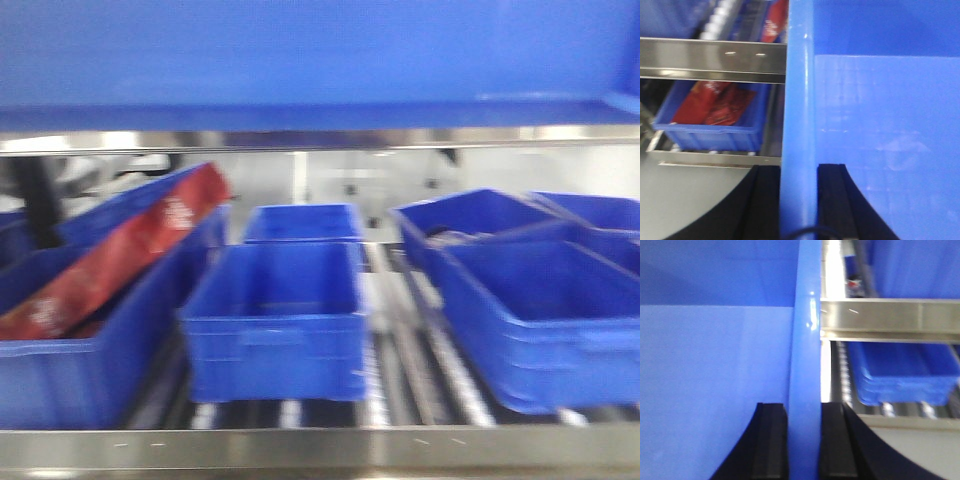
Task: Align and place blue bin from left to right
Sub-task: 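Drive up to the rack of blue bins holding the red package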
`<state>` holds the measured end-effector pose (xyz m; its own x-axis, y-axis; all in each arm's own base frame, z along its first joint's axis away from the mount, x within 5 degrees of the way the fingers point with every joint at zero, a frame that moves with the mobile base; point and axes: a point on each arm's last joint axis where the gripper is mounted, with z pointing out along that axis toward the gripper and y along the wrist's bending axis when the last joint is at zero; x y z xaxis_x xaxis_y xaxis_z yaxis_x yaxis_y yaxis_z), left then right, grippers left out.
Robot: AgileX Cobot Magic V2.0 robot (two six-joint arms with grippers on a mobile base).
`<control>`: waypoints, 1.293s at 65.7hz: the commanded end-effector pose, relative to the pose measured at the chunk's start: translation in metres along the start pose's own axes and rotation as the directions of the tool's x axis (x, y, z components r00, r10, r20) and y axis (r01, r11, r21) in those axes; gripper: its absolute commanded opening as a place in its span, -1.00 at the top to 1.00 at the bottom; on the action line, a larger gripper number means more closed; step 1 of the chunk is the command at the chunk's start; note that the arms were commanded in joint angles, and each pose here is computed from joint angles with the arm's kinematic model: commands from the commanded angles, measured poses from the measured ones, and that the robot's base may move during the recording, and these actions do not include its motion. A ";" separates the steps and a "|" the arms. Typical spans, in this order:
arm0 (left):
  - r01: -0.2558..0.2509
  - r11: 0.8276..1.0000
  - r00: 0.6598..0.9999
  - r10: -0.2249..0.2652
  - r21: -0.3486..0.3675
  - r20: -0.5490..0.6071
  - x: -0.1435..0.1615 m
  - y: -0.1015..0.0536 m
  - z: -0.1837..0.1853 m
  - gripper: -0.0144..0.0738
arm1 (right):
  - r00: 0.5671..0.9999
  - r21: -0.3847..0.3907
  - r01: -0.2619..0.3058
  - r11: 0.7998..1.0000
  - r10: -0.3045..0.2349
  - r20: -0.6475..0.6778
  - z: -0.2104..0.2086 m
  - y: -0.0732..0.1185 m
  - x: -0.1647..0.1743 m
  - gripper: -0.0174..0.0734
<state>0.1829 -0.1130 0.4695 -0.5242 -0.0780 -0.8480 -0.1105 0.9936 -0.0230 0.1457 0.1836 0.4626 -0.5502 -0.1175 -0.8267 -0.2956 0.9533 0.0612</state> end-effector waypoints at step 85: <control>-0.001 0.998 0.997 -0.005 0.069 0.082 -0.008 -0.006 -0.003 0.92 | 0.991 -0.147 0.016 0.989 0.003 0.132 -0.007 0.012 -0.013 0.77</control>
<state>0.1829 -0.1131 0.4694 -0.5254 -0.0786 -0.8472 -0.1098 0.9937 -0.0240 0.1456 0.1832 0.4624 -0.5528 -0.1184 -0.8249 -0.2927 0.9544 0.0591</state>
